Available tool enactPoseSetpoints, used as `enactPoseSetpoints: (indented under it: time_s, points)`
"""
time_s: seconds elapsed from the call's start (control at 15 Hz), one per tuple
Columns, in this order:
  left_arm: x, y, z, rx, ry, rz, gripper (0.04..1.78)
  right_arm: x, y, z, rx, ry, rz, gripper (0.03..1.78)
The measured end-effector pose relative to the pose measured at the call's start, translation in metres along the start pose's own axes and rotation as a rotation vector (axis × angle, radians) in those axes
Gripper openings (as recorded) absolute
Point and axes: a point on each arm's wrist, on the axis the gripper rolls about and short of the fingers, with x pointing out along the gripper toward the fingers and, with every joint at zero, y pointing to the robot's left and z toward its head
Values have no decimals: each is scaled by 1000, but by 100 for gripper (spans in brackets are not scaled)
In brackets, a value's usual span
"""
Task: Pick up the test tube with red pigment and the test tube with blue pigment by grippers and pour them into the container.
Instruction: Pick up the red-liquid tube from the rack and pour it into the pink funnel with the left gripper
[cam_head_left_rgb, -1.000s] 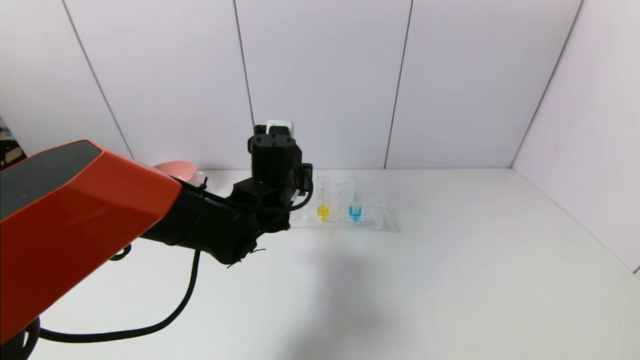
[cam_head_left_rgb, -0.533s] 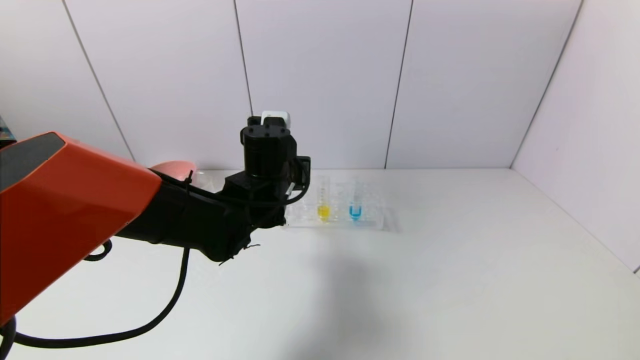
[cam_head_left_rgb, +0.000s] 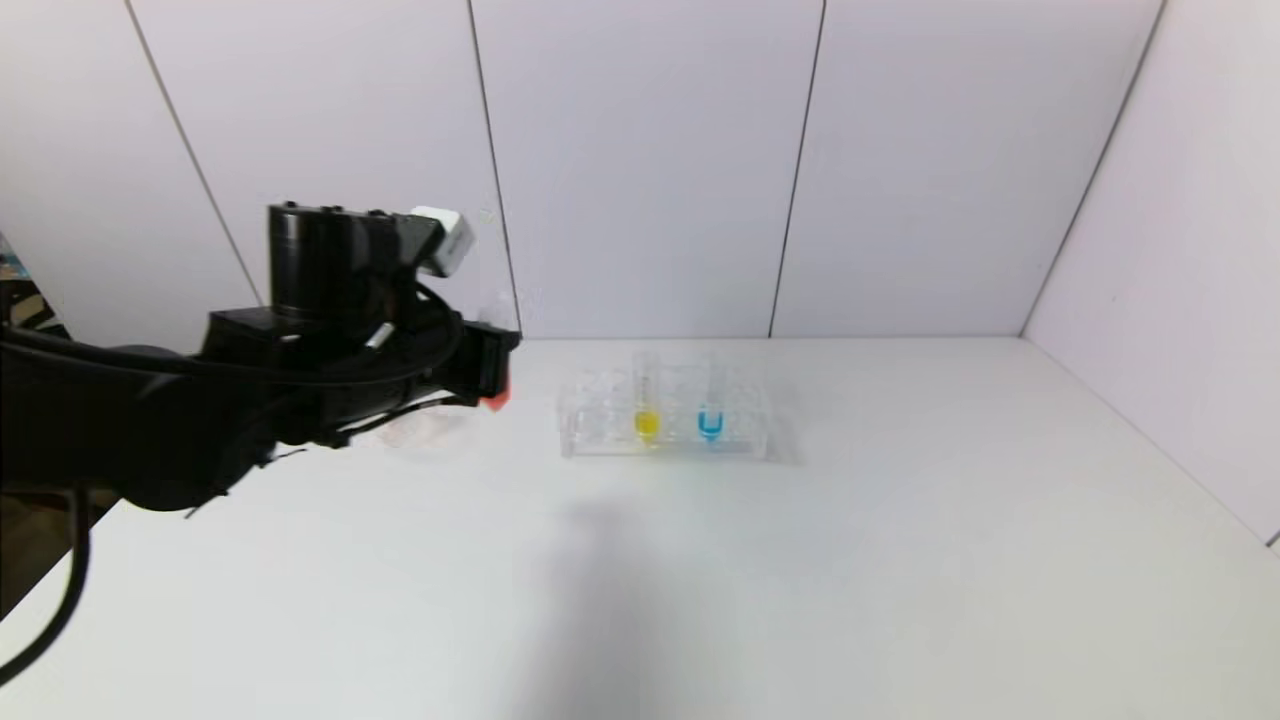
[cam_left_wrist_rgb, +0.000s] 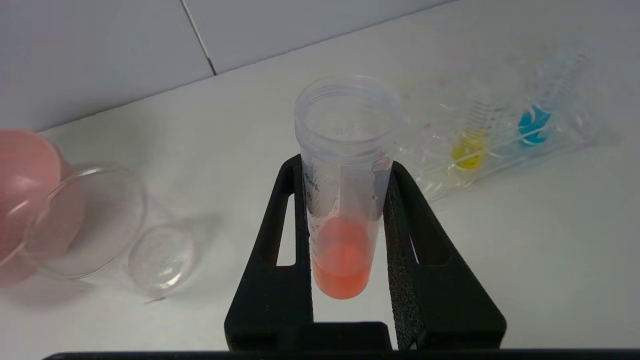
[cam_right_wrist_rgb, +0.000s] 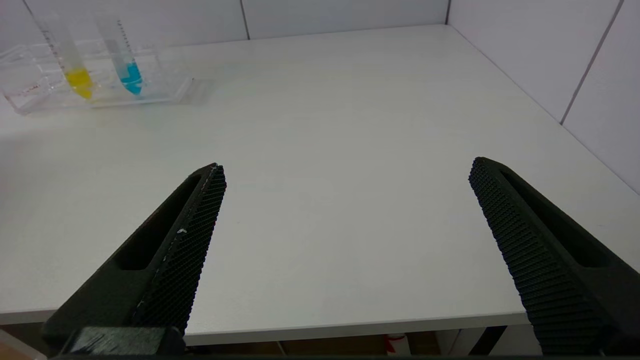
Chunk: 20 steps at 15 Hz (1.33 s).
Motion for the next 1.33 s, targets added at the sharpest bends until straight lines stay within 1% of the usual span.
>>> enactPoseSetpoints:
  time_s: [0.13, 0.33, 0.6, 0.8, 1.0, 1.2, 1.33]
  points:
    - [-20, 38, -2, 35, -2, -39, 44, 0, 0, 0, 0, 0, 0, 177]
    - [-47, 88, -8, 30, -29, -96, 44, 0, 0, 0, 0, 0, 0, 177]
    - [-77, 148, -18, 73, -81, -189, 44, 0, 0, 0, 0, 0, 0, 177]
    - [-80, 183, -18, 126, -117, -264, 44, 0, 0, 0, 0, 0, 0, 177]
    - [-66, 205, -12, 147, -98, -298, 44, 0, 0, 0, 0, 0, 0, 177]
    - [-42, 211, 0, 155, -70, -341, 44, 0, 0, 0, 0, 0, 0, 177]
    - [-28, 212, 8, 182, -38, -351, 44, 0, 0, 0, 0, 0, 0, 177]
